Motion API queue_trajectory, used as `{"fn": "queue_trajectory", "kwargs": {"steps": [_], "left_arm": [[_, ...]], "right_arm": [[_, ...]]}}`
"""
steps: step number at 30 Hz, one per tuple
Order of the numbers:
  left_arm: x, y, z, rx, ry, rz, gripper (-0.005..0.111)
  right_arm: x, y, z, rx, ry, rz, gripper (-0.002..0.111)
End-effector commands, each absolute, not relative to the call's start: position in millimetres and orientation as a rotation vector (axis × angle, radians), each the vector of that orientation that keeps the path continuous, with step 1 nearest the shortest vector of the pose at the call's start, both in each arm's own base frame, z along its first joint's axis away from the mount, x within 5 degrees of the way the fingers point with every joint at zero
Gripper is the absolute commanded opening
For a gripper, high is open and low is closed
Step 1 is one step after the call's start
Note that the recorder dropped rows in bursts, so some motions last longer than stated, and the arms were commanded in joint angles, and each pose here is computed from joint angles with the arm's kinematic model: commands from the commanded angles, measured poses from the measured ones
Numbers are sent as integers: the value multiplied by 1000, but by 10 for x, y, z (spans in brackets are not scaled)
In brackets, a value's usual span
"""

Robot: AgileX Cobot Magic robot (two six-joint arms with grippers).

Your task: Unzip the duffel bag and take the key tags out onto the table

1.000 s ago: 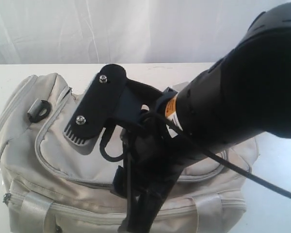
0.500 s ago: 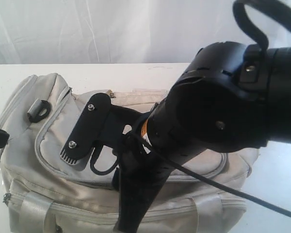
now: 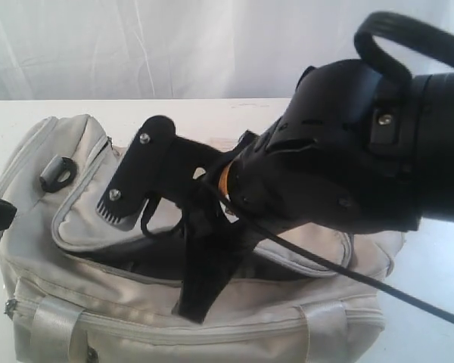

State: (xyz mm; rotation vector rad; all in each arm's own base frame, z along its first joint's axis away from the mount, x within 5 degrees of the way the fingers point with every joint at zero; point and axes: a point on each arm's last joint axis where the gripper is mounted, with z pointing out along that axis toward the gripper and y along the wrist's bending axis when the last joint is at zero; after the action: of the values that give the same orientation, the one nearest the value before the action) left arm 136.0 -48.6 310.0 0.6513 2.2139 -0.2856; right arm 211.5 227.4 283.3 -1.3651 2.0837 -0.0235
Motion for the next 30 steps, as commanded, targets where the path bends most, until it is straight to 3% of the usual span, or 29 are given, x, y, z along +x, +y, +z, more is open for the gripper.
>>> {"fn": "queue_trajectory", "kwargs": {"steps": [1,12,30], "left_arm": [[1336,-499,3092,642,2214,-316,0],[1334,-506,3095,636,2214,-331,0],[1318,-535,3100,675,2200,-363,0]], "right_arm": [[2269,2195,3023,-1201,2084,-98,0],[3005,1979,3357,-1098,2003,-220,0],[4423,1701,3149,-990,1998,-380,0]]}}
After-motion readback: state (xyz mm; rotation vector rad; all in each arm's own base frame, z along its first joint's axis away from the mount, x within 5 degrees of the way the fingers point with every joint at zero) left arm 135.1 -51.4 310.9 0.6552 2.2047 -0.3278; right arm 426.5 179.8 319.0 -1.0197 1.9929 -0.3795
